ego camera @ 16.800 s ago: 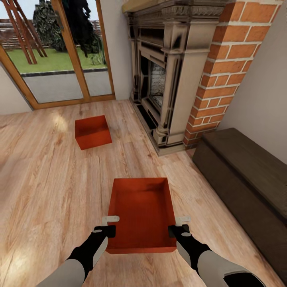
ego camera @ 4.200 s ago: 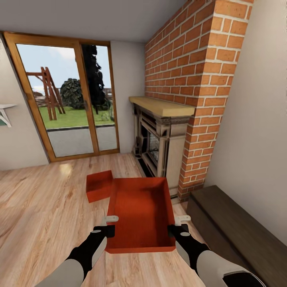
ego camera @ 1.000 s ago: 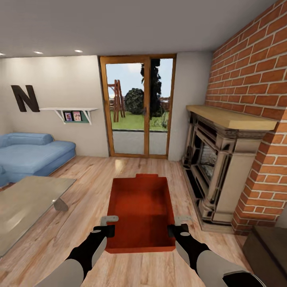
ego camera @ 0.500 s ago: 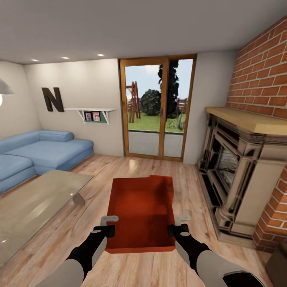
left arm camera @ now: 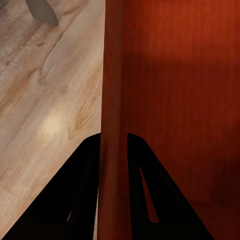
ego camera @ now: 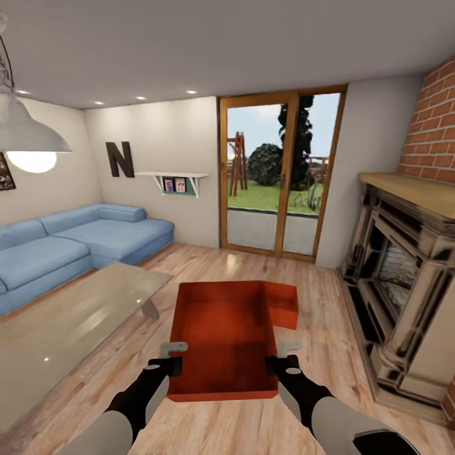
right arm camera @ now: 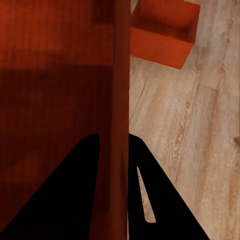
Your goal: Move the two storage containers from the living room to the garage. In the garage, place one container on the floor and stack the other container on top of it (either order is fine).
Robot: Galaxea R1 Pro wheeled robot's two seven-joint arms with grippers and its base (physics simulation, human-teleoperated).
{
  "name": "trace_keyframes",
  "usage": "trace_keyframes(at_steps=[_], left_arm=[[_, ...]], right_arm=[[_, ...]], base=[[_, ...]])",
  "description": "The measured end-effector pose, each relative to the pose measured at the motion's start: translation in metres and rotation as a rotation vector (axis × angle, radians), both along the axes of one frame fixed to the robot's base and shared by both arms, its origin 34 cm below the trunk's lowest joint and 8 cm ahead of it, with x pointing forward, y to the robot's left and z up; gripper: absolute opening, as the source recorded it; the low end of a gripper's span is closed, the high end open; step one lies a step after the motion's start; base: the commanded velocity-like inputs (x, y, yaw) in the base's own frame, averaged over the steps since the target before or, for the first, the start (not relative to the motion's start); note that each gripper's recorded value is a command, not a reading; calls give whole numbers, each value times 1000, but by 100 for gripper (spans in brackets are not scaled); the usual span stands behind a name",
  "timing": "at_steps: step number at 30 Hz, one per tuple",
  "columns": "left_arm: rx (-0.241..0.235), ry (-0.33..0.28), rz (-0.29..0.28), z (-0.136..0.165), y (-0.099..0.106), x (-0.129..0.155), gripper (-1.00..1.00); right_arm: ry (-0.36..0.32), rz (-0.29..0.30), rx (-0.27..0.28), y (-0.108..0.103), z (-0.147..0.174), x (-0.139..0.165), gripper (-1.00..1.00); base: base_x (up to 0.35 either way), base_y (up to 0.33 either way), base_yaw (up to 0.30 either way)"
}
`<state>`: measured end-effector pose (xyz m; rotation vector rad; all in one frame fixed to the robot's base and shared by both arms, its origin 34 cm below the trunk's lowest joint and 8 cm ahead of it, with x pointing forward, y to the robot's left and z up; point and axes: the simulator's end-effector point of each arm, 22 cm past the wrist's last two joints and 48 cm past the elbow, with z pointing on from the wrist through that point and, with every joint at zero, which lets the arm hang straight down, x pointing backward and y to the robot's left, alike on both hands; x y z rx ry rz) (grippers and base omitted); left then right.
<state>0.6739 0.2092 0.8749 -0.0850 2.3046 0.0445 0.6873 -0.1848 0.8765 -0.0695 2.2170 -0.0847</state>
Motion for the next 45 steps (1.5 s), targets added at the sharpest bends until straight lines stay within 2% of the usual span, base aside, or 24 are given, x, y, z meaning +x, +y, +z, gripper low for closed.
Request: trace_keyframes(at_steps=[45], left_arm=[[0, -24, 0, 14, 0, 3, -100]], right_arm=[[-24, 0, -1, 0, 14, 3, -100]], base=[[0, 0, 271]])
